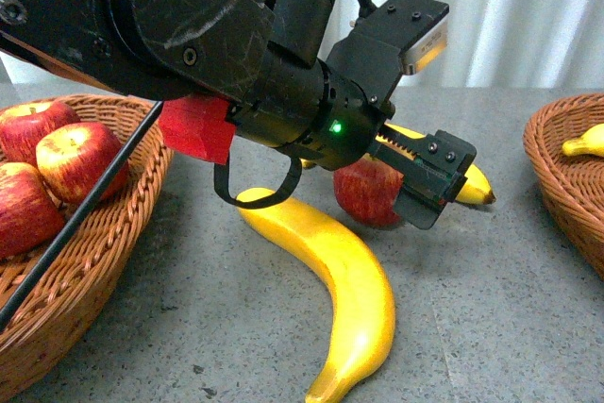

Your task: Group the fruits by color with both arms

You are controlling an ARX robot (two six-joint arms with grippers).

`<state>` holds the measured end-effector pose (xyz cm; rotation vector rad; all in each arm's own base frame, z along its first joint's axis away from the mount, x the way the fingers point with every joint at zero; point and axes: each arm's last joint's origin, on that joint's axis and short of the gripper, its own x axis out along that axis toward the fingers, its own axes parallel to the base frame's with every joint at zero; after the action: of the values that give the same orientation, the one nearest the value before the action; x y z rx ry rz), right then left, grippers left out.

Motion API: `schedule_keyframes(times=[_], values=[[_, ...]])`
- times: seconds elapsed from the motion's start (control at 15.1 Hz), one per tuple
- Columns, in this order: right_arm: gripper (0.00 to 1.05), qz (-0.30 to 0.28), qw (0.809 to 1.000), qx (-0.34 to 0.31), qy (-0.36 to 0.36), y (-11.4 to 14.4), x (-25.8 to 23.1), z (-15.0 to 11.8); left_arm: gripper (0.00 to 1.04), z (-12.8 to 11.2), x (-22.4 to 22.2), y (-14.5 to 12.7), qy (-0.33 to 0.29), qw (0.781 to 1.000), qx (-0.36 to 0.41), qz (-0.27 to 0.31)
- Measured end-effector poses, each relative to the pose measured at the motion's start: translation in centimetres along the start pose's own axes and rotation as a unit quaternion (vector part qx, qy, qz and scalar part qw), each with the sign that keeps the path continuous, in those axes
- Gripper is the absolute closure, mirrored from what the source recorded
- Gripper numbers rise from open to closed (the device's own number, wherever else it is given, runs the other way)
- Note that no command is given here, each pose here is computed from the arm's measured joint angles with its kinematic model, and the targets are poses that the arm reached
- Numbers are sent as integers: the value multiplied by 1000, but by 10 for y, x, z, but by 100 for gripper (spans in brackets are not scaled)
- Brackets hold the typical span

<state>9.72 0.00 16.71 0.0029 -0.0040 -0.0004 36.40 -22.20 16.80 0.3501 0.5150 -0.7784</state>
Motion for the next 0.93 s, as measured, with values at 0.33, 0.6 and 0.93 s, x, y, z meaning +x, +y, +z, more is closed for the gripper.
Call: schedule_keyframes(times=[0.33,0.6,0.93], values=[[6,0,1000,0,0,0,0,0,17,-10,11,0,16,1000,-4,-9],[6,0,1000,0,0,0,0,0,33,-4,-2,3,-3,1000,-5,16],[6,0,1000,0,0,0,0,0,34,27,-117,11,-159,960,-24,231]])
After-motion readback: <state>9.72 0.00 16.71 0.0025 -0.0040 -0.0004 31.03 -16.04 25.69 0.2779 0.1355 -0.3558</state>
